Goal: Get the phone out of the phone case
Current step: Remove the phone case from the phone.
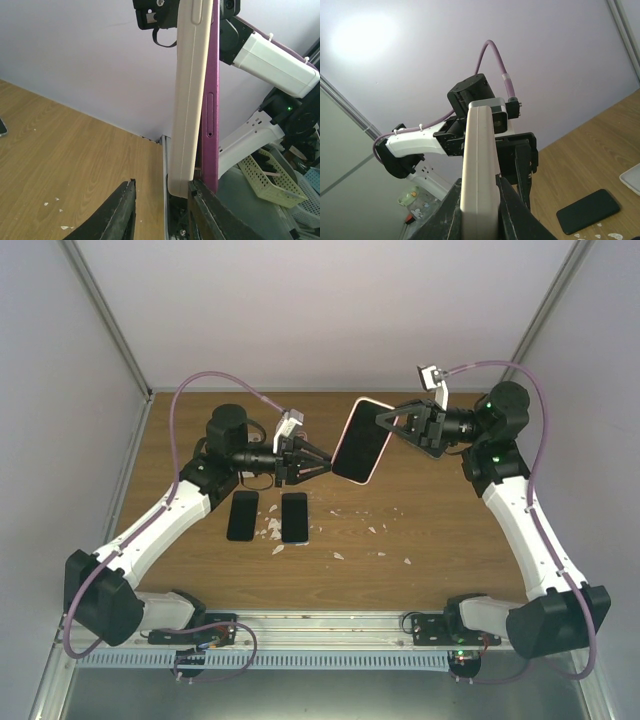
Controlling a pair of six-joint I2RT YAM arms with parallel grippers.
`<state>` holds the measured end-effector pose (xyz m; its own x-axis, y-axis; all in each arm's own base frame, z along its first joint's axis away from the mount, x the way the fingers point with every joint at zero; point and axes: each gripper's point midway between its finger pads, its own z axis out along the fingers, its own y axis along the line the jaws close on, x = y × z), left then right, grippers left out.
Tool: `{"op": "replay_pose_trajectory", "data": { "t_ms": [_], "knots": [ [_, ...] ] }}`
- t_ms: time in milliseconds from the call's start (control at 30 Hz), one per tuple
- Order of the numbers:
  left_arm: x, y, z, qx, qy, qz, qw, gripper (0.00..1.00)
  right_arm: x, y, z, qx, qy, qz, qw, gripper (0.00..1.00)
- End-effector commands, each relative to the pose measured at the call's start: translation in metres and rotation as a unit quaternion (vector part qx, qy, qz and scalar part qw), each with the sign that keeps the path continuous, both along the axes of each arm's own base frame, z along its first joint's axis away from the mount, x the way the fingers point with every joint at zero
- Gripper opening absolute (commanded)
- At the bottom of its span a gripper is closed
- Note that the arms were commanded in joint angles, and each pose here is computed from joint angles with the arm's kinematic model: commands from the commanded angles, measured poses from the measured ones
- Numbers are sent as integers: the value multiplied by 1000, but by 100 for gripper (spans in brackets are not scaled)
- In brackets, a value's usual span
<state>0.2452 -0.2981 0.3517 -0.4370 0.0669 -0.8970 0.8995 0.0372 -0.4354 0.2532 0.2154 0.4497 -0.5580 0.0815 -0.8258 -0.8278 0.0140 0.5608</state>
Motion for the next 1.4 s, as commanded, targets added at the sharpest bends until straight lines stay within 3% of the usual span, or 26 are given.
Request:
{"op": "replay_pose_trajectory", "data": {
  "t_ms": [0,300,600,1033,1367],
  "knots": [
    [34,-5,-27,27,31,72,997,29,-51,13,25,3,-19,75,997,0],
    [44,-11,-17,13,39,68,997,28,-55,20,22,3,-8,88,996,0],
    [31,-20,51,-45,-26,5,999,29,-49,24,1,-3,22,87,996,0],
    [-3,-40,69,-73,-20,-82,994,31,-43,34,-17,-7,50,89,995,1],
    [-2,-54,71,-89,6,-98,991,31,-44,40,-30,-11,65,93,993,0]
  ]
}}
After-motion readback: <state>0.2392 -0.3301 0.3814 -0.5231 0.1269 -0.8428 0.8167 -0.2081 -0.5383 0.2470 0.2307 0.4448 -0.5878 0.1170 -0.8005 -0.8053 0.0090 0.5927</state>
